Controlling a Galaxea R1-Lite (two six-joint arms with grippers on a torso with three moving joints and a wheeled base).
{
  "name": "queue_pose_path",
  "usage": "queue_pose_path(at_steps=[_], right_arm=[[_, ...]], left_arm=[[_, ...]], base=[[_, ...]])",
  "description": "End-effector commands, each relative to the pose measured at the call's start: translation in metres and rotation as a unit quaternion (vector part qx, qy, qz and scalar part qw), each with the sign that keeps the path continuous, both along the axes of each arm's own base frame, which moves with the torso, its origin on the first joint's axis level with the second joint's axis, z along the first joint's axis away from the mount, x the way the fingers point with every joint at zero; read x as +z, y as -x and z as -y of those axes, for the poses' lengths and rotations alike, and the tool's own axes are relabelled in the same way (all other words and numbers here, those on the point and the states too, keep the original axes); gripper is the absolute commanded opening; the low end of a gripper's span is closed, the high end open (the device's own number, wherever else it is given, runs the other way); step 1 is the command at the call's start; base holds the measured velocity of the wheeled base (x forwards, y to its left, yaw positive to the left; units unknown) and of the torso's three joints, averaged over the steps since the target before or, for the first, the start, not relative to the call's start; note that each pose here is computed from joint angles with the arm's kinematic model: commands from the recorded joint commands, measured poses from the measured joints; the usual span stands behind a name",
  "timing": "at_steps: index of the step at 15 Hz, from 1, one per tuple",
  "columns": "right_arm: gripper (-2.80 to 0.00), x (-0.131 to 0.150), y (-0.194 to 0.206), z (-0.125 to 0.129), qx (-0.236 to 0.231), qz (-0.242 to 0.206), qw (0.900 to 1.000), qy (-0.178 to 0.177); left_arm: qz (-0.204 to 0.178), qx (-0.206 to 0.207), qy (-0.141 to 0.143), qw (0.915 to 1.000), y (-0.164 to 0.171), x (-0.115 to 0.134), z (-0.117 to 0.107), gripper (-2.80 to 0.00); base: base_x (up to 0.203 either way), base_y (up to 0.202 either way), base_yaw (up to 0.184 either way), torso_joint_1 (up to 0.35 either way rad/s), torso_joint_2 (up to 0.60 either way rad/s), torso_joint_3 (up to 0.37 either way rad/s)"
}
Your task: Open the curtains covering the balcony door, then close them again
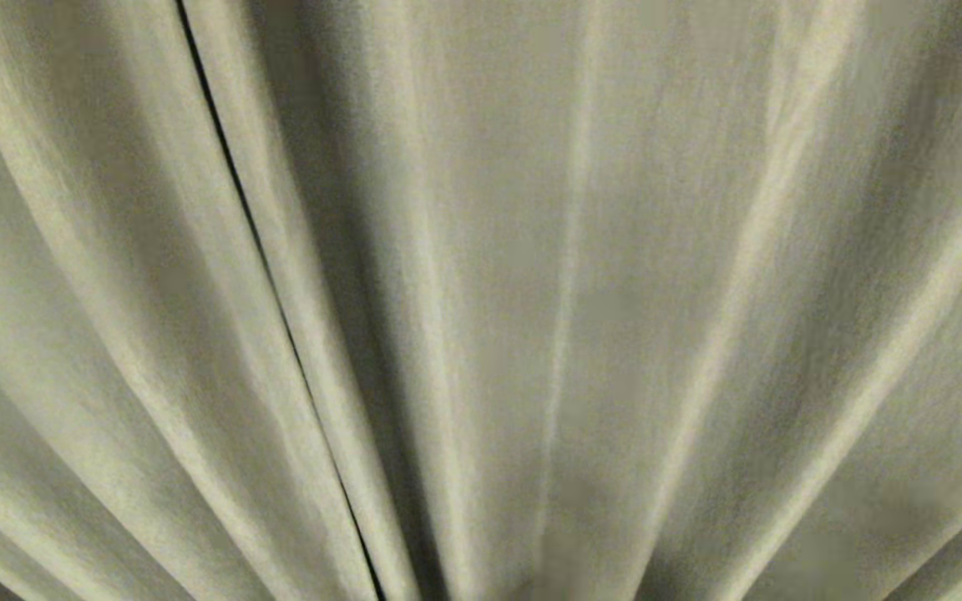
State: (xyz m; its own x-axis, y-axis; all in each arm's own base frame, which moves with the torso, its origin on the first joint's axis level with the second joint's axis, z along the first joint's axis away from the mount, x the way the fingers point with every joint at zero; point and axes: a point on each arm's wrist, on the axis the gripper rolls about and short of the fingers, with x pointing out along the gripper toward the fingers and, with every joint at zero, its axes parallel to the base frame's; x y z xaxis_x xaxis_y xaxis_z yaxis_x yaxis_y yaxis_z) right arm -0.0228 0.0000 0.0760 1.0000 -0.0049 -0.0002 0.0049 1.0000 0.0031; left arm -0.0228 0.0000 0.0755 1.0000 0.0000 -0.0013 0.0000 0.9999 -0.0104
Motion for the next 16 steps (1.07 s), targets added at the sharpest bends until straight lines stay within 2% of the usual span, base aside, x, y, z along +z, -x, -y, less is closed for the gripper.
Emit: queue_pose_path(at_steps=[1,10,16], right_arm=[[-2.80,-0.0001,0.0000,0.0000,0.000,0.000,1.000,0.000],[-2.80,-0.0001,0.0000,0.0000,0.000,0.000,1.000,0.000],[-2.80,-0.0001,0.0000,0.0000,0.000,0.000,1.000,0.000]], left_arm=[[0.000,0.000,0.000,1.0000,0.0000,-0.0002,0.0000,-2.80],[0.000,0.000,0.000,1.0000,0.0000,-0.0002,0.0000,-2.80],[0.000,0.000,0.001,1.0000,0.0000,-0.0002,0.0000,-2.80]], base=[[0.000,0.193,0.000,-0.001,0.00,0.002],[0.000,0.183,0.001,0.002,0.00,0.003],[0.000,0.015,0.000,0.000,0.00,0.000]])
